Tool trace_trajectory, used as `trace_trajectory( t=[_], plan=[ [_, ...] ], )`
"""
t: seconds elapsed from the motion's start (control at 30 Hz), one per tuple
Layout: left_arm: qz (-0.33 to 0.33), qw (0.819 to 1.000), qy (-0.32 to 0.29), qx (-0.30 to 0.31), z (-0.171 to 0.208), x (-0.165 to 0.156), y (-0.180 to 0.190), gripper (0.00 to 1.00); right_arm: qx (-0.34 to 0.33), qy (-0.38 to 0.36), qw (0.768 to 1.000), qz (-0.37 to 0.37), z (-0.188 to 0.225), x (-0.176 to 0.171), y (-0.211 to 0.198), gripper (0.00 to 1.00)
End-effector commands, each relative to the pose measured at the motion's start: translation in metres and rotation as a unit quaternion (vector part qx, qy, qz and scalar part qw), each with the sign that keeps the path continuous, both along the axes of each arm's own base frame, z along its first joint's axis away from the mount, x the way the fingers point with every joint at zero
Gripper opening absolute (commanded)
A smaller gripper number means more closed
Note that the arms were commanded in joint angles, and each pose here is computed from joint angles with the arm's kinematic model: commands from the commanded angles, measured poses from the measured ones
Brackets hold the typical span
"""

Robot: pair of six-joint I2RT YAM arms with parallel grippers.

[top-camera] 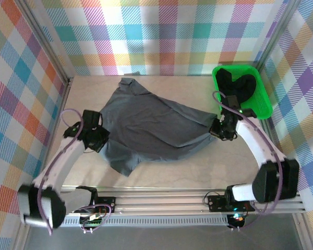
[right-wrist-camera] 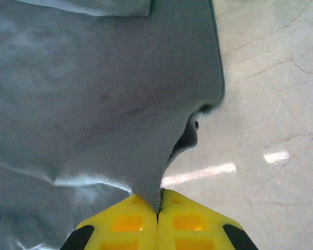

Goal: Fold and stack the t-shirts

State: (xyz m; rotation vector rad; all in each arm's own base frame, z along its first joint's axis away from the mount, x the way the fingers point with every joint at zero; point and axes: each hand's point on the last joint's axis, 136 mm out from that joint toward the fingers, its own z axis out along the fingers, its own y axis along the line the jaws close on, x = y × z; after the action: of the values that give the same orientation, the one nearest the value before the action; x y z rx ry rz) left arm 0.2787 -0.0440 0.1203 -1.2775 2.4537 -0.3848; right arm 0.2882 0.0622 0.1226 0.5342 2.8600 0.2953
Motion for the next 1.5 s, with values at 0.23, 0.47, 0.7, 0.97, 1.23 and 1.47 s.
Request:
trace_trajectory(
  t=[0.23, 0.47, 0.7, 0.97, 1.23, 1.47],
  plan=[
    [-0.034, 0.997, 0.061, 0.042, -0.047, 0.090, 0.018, 0.22, -0.006, 0.050, 0.998, -0.022, -0.050, 0.073, -0.004, 0.00],
    [-0.044, 0.994, 0.064, 0.071, -0.018, 0.032, 0.030, 0.57, -0.016, 0.050, 0.998, -0.029, -0.046, 0.058, -0.010, 0.14],
    [-0.064, 0.992, 0.091, 0.059, -0.049, -0.019, 0.044, 0.52, -0.010, 0.044, 0.998, -0.042, -0.045, 0.023, -0.012, 0.42],
    [-0.145, 0.976, 0.114, 0.116, -0.079, -0.011, 0.065, 0.50, 0.030, 0.032, 0.999, -0.014, -0.032, 0.008, 0.004, 0.49],
    [-0.184, 0.973, 0.046, 0.132, -0.085, 0.009, 0.063, 0.51, 0.044, 0.032, 0.999, -0.009, -0.027, 0.003, 0.010, 0.49],
    [-0.176, 0.978, 0.031, 0.108, -0.087, 0.011, 0.054, 0.41, 0.049, 0.032, 0.998, -0.009, -0.028, 0.008, 0.012, 0.49]
  ],
)
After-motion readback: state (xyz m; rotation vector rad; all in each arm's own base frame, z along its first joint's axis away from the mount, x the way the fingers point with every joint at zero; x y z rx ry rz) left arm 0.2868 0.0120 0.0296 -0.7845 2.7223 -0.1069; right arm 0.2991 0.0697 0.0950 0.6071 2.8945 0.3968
